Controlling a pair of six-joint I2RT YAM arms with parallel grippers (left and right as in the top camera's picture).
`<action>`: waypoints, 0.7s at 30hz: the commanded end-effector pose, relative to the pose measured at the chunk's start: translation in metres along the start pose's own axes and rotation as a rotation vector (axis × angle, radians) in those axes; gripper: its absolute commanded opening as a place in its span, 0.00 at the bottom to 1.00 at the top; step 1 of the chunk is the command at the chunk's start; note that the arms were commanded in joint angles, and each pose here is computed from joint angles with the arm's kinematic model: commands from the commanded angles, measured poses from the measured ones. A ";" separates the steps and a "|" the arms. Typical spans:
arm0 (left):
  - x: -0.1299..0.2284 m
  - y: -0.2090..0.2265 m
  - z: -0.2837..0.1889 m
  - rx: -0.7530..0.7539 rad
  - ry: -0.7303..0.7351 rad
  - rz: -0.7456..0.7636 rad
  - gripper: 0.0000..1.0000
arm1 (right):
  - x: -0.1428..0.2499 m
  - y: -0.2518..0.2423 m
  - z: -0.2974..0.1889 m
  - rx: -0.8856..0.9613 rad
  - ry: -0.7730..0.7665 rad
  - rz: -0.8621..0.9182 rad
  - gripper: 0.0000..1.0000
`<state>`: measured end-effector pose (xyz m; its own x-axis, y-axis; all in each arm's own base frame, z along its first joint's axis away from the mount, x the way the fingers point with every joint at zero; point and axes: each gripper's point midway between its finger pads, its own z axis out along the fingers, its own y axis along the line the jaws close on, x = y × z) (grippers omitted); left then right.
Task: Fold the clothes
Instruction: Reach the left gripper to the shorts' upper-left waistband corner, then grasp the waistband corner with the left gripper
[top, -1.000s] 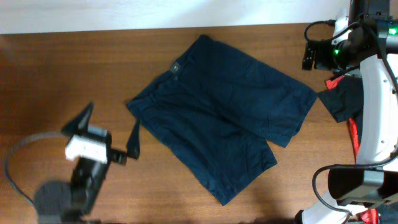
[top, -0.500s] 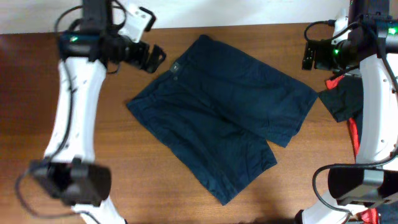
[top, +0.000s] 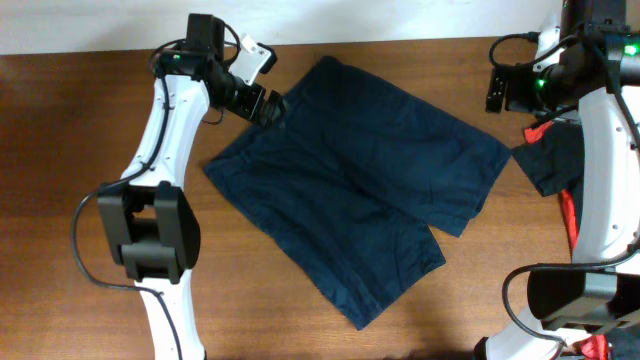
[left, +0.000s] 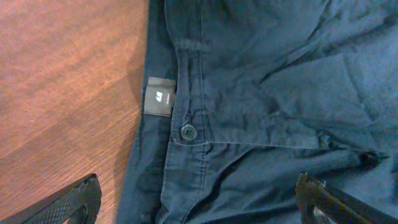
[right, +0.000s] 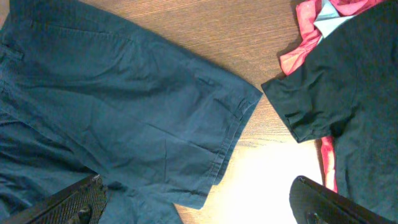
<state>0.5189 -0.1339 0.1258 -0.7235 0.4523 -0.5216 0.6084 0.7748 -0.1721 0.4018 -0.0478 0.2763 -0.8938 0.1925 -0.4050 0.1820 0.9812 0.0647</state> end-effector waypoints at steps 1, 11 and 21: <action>0.009 -0.005 0.032 0.048 0.037 0.016 0.98 | 0.000 -0.002 -0.001 0.006 -0.003 0.003 0.98; 0.023 -0.014 0.077 0.076 0.093 0.031 0.89 | 0.000 -0.002 -0.001 0.006 -0.003 0.003 0.98; 0.039 -0.001 0.100 0.030 0.140 0.027 0.93 | 0.000 -0.002 -0.001 0.007 -0.003 0.003 0.98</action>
<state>0.5163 -0.1617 0.0240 -0.7594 0.5190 -0.3923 0.6231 0.7538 -0.2089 0.4018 -0.0478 0.2763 -0.8937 0.1933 -0.4049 0.1827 0.9810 0.0650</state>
